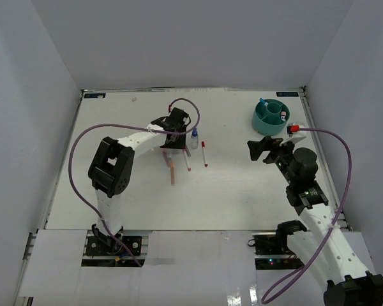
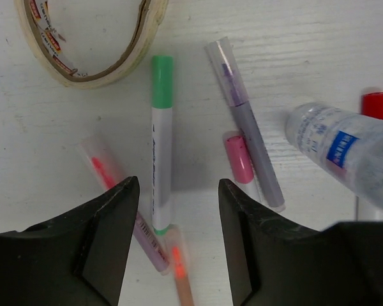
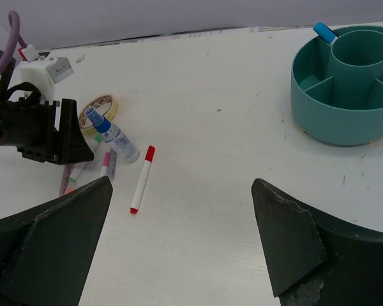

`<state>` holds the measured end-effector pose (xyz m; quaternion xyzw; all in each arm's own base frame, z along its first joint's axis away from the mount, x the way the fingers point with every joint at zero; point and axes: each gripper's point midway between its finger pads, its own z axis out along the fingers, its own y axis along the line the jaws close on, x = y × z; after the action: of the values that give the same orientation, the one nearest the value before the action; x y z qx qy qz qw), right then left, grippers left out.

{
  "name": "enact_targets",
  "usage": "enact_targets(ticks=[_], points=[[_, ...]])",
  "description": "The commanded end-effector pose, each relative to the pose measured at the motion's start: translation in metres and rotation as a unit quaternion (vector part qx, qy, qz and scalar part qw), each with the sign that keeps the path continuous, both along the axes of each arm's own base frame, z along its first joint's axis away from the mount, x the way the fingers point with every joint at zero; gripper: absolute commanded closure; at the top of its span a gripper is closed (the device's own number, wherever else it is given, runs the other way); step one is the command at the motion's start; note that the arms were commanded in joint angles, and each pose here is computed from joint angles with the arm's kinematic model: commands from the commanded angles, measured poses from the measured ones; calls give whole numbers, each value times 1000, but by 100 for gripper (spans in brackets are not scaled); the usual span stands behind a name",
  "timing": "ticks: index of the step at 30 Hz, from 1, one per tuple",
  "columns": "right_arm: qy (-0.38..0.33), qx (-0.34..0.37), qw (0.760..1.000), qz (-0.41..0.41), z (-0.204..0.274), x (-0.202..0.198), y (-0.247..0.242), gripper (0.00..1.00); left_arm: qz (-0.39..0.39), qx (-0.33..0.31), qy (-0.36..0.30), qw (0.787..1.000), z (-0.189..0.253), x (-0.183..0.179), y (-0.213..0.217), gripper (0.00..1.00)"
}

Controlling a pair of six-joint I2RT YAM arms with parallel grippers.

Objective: Sort the stationery into containers
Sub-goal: Pick up the pen from the center of the board.

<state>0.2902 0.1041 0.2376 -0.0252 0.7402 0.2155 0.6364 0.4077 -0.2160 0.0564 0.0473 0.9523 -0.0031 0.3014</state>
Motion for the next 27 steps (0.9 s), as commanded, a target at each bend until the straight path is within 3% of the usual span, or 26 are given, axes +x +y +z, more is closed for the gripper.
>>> enact_targets(ticks=[1, 19, 27], points=[[-21, 0, 1000, -6, 8, 3, -1, 4, 12, -4, -3, 1000, 10, 11, 10, 37], [-15, -5, 1000, -11, 3, 7, -3, 4, 5, 5, 43, 999, -26, 13, 7, 48], [-17, -5, 1000, -13, 4, 6, -3, 4, 5, 4, 49, 999, -31, 13, 6, 58]])
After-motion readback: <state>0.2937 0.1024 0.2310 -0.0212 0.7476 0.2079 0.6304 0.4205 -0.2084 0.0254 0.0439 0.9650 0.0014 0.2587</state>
